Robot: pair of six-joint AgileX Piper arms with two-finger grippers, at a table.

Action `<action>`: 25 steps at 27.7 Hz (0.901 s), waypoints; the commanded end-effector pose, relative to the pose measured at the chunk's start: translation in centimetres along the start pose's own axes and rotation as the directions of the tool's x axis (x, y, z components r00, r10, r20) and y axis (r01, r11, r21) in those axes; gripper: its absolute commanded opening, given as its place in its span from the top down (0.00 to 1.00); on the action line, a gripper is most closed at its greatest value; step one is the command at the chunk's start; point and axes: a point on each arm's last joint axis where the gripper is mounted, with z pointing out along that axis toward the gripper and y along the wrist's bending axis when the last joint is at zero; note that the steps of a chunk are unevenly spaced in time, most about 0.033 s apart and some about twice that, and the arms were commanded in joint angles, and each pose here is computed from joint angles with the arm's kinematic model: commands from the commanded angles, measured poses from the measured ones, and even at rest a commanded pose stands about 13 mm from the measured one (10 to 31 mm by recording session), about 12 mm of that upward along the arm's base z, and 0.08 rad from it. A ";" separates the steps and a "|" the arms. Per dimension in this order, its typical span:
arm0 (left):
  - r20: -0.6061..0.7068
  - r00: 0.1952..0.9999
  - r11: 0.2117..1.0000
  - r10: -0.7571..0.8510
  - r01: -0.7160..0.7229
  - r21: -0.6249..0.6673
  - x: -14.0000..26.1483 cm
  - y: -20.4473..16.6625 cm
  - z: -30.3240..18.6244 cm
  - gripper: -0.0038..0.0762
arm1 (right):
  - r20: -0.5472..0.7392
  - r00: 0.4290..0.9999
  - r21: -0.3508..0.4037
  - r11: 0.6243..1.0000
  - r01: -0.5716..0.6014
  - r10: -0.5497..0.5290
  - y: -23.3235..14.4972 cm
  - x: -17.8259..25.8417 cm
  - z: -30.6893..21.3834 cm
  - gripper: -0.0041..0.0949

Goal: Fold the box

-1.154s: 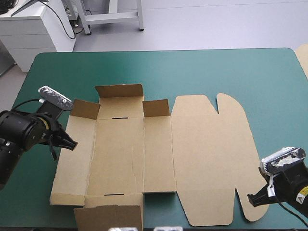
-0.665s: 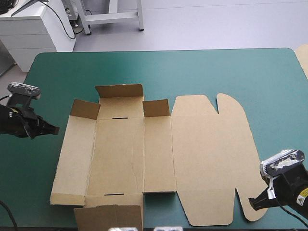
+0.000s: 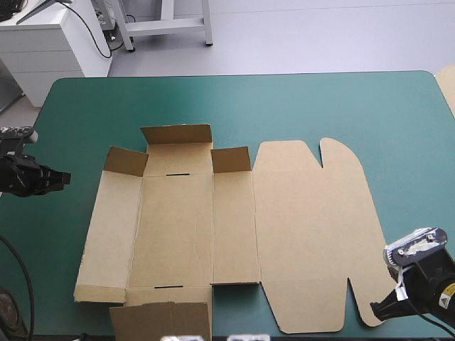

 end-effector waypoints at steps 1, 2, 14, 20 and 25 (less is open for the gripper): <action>-0.008 1.000 0.998 -0.010 0.011 0.066 -0.3 -0.2 0.0 0.93 | 0.048 0.999 0.020 1.000 -0.023 0.022 -0.2 -0.7 -0.6 0.97; -0.043 0.999 0.996 -0.030 0.034 0.088 0.0 0.3 1.2 0.93 | 0.048 0.999 0.019 0.999 -0.027 0.026 -0.2 -0.7 -0.6 0.97; -0.240 0.958 0.949 -0.154 0.211 0.232 3.4 1.0 7.3 0.42 | 0.050 0.999 0.020 1.000 -0.018 0.017 -0.2 -0.7 -0.6 0.97; -0.314 0.929 0.934 -0.195 0.273 0.230 5.2 0.6 8.4 0.22 | 0.055 0.998 0.024 1.000 -0.002 0.001 -0.3 -0.8 -0.6 0.97; -0.378 0.903 0.905 -0.203 0.320 0.280 7.6 -0.2 9.9 0.22 | 0.068 0.998 0.027 1.000 0.004 -0.006 -0.3 -0.9 -0.6 0.97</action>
